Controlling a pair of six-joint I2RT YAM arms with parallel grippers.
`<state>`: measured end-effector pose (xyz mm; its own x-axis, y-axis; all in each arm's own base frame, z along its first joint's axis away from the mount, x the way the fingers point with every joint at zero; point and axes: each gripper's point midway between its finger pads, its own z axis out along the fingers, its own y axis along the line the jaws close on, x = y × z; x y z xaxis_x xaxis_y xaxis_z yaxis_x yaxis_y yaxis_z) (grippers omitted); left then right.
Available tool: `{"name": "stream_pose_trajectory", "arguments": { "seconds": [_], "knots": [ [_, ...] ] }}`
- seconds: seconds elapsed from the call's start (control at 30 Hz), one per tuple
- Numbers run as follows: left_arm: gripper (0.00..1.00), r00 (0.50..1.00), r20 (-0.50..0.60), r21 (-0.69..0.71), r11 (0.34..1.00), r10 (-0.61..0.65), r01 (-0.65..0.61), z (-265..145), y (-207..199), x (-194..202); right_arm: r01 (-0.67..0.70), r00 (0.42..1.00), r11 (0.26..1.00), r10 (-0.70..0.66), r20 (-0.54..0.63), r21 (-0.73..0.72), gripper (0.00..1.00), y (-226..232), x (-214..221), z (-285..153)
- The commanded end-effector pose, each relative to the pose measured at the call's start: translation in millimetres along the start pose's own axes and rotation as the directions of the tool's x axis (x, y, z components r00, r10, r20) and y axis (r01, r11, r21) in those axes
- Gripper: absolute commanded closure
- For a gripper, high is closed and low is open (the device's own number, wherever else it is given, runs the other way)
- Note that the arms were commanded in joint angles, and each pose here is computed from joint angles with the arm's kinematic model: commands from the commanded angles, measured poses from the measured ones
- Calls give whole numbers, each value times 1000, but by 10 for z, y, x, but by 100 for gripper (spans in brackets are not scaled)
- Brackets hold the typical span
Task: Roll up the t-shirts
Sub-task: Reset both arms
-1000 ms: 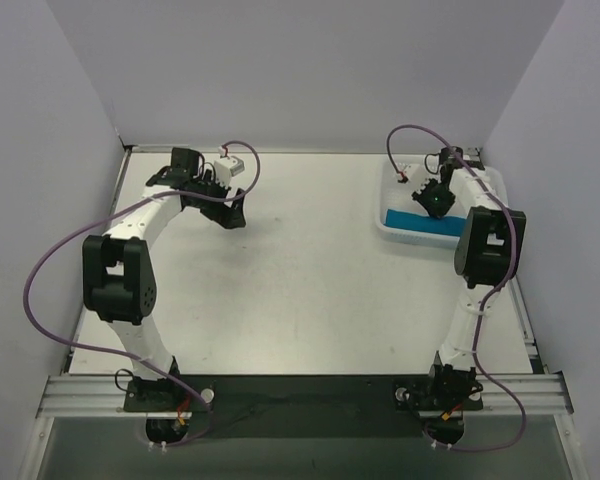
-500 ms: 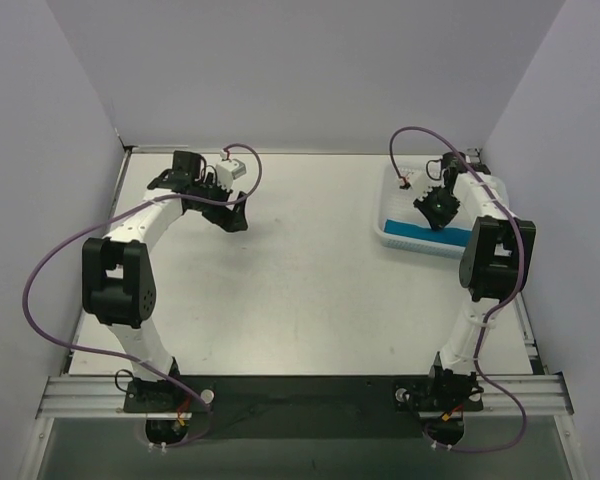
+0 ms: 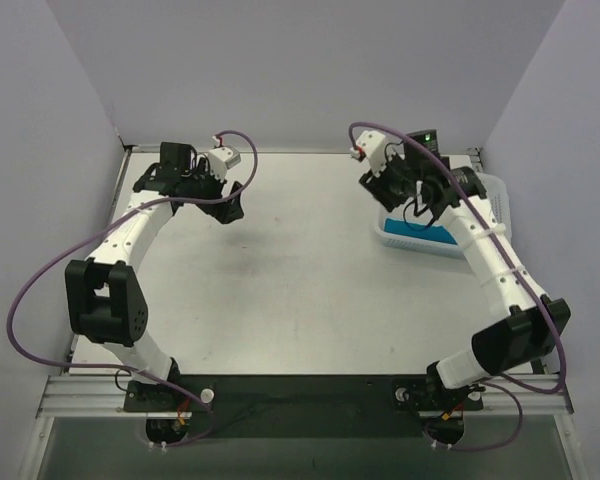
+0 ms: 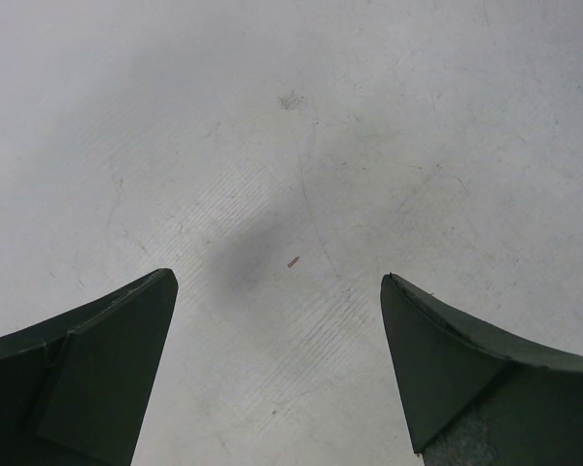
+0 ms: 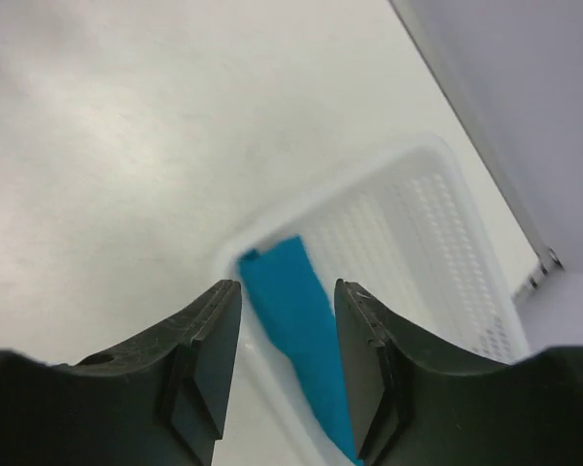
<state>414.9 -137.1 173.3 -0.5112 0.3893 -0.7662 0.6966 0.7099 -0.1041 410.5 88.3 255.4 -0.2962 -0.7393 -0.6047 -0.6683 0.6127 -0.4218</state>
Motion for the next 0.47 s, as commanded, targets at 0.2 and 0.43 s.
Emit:
{"name": "stream_pose_trajectory", "arguments": {
  "seconds": [0.2, 0.43],
  "knots": [
    [3, 998, 48, -140, 989, 45, -38, -330, 67, -173, -185, 982, 946, 188, -13, -266, 42, 1539, -88, -154],
    [3, 997, 15, -200, 977, 75, -70, -495, 53, -6, -169, 984, 942, 179, 6, -291, 42, 1644, -40, -159]
  ]
}}
